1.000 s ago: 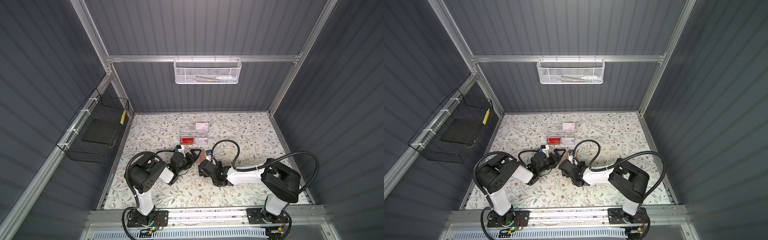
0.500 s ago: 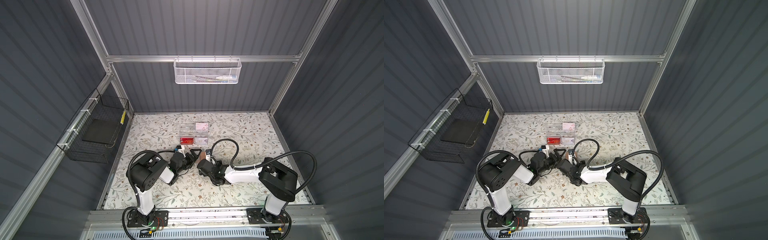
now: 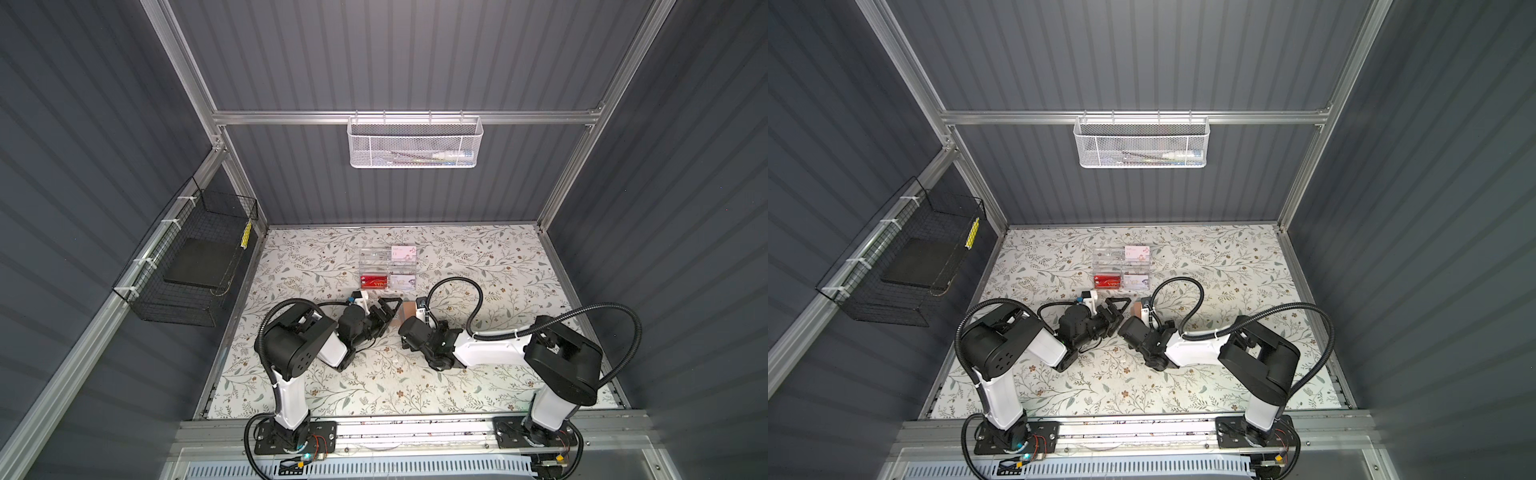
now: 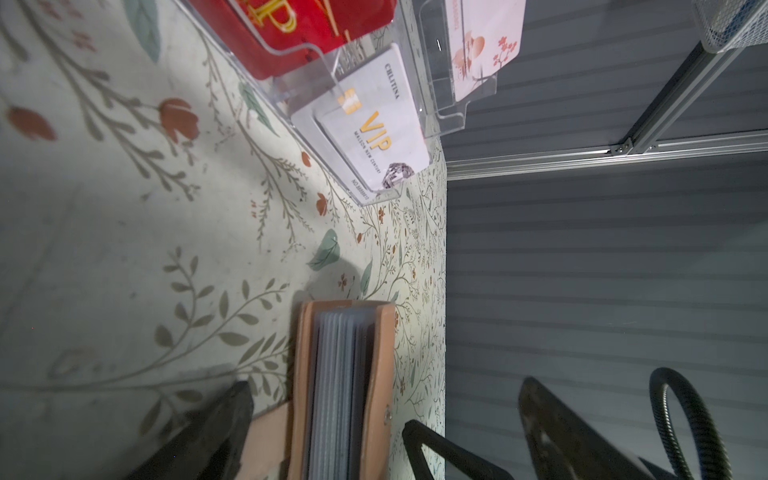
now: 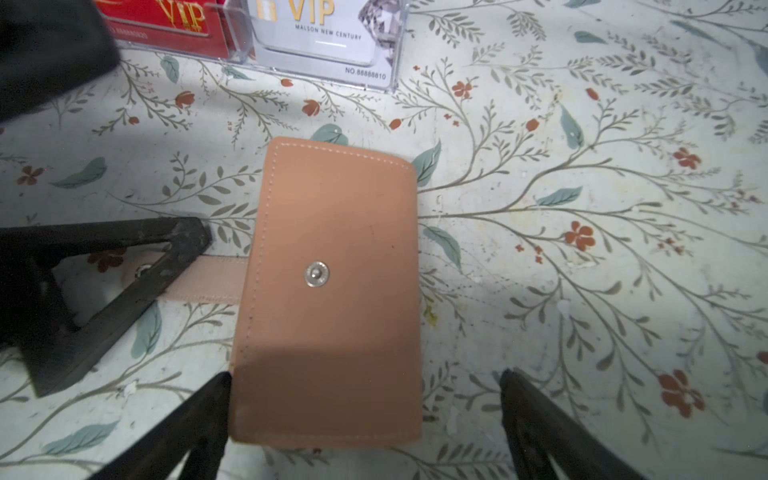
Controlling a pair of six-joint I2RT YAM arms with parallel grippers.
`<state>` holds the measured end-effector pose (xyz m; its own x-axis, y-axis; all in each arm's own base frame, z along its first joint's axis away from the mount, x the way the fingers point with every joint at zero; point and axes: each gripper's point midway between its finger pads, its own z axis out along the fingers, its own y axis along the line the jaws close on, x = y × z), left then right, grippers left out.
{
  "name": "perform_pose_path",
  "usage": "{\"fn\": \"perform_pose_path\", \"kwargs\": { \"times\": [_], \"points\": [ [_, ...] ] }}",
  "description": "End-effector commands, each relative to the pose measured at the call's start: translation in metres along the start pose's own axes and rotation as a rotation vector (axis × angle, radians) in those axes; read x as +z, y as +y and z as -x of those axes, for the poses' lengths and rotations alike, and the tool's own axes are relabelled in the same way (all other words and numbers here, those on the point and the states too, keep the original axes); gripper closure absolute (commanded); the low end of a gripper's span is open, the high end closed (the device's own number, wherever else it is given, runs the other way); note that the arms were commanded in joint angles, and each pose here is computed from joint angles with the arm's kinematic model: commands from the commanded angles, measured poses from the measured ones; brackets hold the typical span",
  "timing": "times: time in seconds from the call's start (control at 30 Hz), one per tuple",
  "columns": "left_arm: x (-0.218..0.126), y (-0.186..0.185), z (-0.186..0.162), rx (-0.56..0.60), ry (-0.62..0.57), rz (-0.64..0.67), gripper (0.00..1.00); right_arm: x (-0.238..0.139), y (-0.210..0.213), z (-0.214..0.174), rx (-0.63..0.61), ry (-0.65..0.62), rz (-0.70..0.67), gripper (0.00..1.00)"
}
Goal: Take the credit cards out of the card holder
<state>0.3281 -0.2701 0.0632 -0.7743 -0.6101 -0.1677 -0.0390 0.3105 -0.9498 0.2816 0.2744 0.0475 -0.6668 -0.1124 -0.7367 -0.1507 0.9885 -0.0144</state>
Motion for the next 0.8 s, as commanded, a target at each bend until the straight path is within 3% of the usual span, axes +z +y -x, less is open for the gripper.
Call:
{"fn": "perform_pose_path", "kwargs": {
  "times": [0.0, 0.77],
  "points": [
    [-0.019, 0.095, -0.019, -0.059, 0.048, 0.311, 0.00, -0.002, -0.014, 0.003, 0.015, -0.012, -0.023, 0.01],
    [-0.022, 0.107, -0.021, -0.080, 0.050, 0.314, 0.00, -0.001, -0.032, 0.005, 0.074, -0.003, 0.018, 0.01]
  ]
}}
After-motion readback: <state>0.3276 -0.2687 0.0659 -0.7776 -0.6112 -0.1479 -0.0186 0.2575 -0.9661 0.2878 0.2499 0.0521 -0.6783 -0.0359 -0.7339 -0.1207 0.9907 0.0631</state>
